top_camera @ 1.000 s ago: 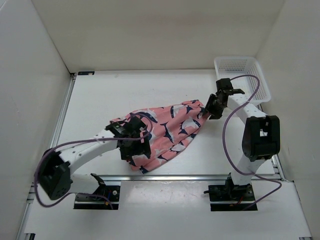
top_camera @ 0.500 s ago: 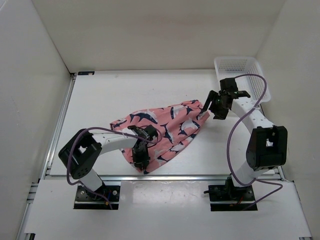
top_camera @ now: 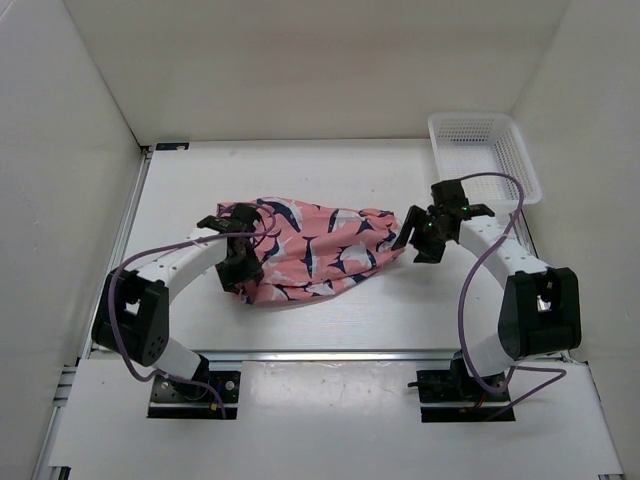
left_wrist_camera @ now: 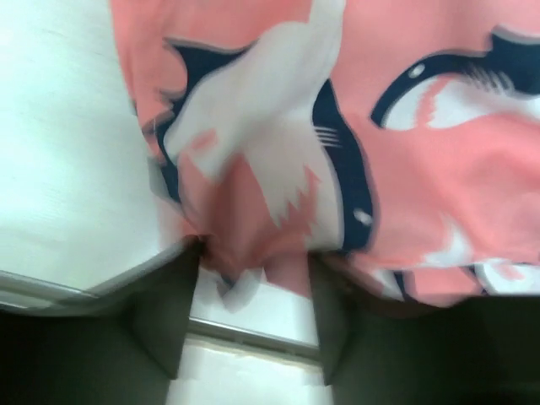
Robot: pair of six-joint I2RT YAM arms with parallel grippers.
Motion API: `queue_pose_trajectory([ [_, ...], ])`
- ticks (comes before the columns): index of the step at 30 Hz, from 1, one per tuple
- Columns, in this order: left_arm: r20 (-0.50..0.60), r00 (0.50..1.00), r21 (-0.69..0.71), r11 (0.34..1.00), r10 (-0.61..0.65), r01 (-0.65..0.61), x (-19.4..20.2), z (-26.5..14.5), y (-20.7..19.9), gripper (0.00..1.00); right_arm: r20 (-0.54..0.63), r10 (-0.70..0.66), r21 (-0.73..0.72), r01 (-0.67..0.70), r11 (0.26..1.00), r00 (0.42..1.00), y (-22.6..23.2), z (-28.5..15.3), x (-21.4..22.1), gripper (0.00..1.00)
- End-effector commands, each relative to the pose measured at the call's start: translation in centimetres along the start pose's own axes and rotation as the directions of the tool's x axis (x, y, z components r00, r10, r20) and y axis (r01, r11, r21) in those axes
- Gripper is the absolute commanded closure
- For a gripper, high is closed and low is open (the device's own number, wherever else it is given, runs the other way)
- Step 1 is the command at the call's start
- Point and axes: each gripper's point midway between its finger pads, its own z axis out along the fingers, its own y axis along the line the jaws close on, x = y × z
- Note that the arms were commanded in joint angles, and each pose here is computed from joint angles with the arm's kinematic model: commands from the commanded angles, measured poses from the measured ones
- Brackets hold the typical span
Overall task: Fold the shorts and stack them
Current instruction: Fold the shorts
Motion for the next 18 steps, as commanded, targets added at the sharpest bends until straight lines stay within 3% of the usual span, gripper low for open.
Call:
queue_pose_trajectory([
  [1,0.048,0.997,-0.018,0.998,0.061,-0.06,-2.0,-1.6,0.6,0.29,-0.003,-0.013,-0.079,0.013,0.997,1.0,2.3,-0.1,1.2,0.28],
  [2,0.042,0.998,-0.025,0.998,0.052,-0.051,-1.9,-2.0,1.2,0.1,-0.004,-0.012,-0.078,0.012,0.997,1.0,2.2,0.2,1.3,0.28],
  [3,0.062,0.997,-0.01,0.999,0.039,-0.038,-2.4,-2.9,1.2,0.0,-0.001,-0.015,-0.089,0.015,0.996,1.0,2.7,0.2,1.4,0.28],
  [7,0.105,0.992,-0.007,0.998,-0.066,0.067,-4.4,-4.5,3.4,0.0,0.012,-0.005,-0.069,0.005,0.998,1.0,2.1,1.1,1.3,0.3],
  [10,0.092,0.981,0.006,0.986,-0.169,0.169,-4.9,-3.4,4.3,0.01,0.011,-0.002,-0.055,0.003,0.998,1.0,2.1,1.8,0.7,0.33],
  [12,0.022,0.976,0.009,0.976,-0.218,0.217,-3.8,-1.6,4.7,0.07,0.001,0.009,-0.048,-0.009,0.999,1.0,2.1,2.6,0.5,0.35],
  [17,-0.05,0.958,0.007,0.959,-0.282,0.282,-2.8,1.3,5.4,0.09,-0.014,0.013,-0.037,-0.014,0.999,1.0,2.2,3.9,-0.2,0.36],
  [18,-0.044,0.958,0.03,0.958,-0.283,0.284,-3.1,1.6,5.0,0.1,-0.006,0.011,-0.043,-0.012,0.999,1.0,2.3,3.9,-0.3,0.42],
])
